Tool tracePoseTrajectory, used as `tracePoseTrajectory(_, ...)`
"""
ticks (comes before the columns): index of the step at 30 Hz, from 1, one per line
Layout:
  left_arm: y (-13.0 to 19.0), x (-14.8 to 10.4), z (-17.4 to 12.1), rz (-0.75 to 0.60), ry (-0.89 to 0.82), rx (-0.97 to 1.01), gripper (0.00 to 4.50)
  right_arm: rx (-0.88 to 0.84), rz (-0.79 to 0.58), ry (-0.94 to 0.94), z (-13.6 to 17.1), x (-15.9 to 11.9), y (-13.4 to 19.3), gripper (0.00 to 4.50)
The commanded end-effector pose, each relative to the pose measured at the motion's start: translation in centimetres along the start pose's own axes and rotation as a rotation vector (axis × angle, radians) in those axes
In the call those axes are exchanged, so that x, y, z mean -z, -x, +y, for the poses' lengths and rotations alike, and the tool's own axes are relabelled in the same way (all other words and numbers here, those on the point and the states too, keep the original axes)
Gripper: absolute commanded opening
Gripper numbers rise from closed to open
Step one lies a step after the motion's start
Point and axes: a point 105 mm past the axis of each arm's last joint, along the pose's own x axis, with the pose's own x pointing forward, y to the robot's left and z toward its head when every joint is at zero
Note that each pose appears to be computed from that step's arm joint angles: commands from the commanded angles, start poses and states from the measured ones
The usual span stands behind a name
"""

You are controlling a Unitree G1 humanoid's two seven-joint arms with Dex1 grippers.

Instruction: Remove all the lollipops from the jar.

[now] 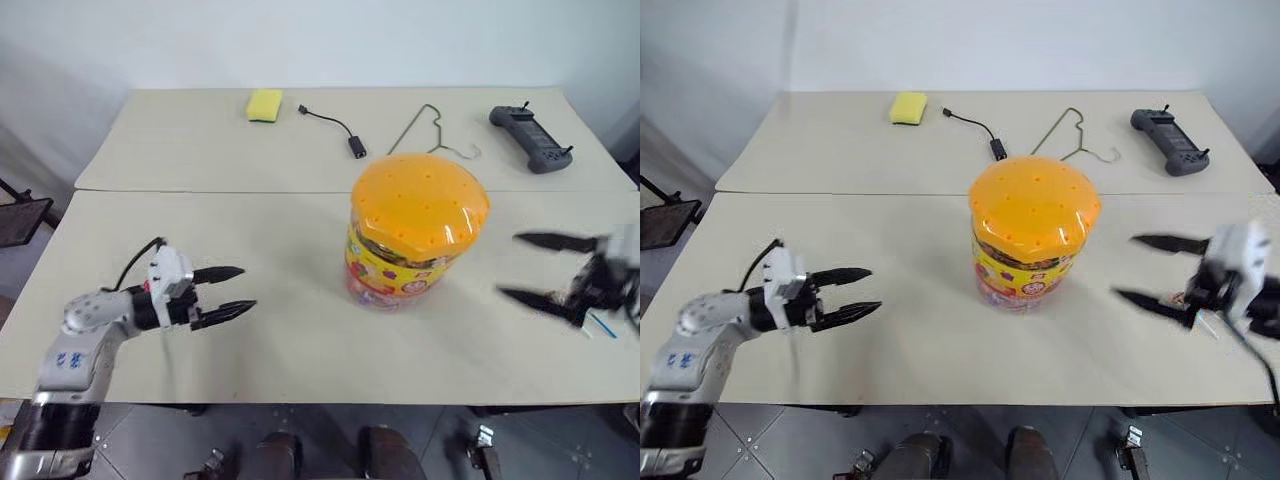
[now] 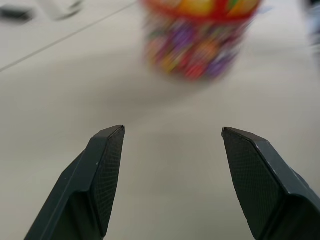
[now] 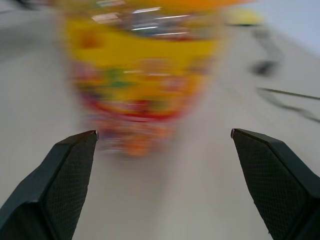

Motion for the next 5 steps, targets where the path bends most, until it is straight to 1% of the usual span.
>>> tracePoseTrajectory(1,0.4,-0.2,-0.3,0.033,-0.162,-0.083,3.3,-0.113,-0.082,0.142,1.8,-1.1,-1.2,4.45)
tracePoseTrajectory(3,0.7,0.7,-0.6,0.055,-0.184,-0.099,3.3,-0.111,-0.124,0.148,1.8,-0.5,-1.9,4.45)
tracePoseTrajectory(5,0.9,0.8,-0.7,0.042,-0.16,-0.108,3.3,-0.102,-0.141,0.149,1.5,0.0,-2.2,4.45)
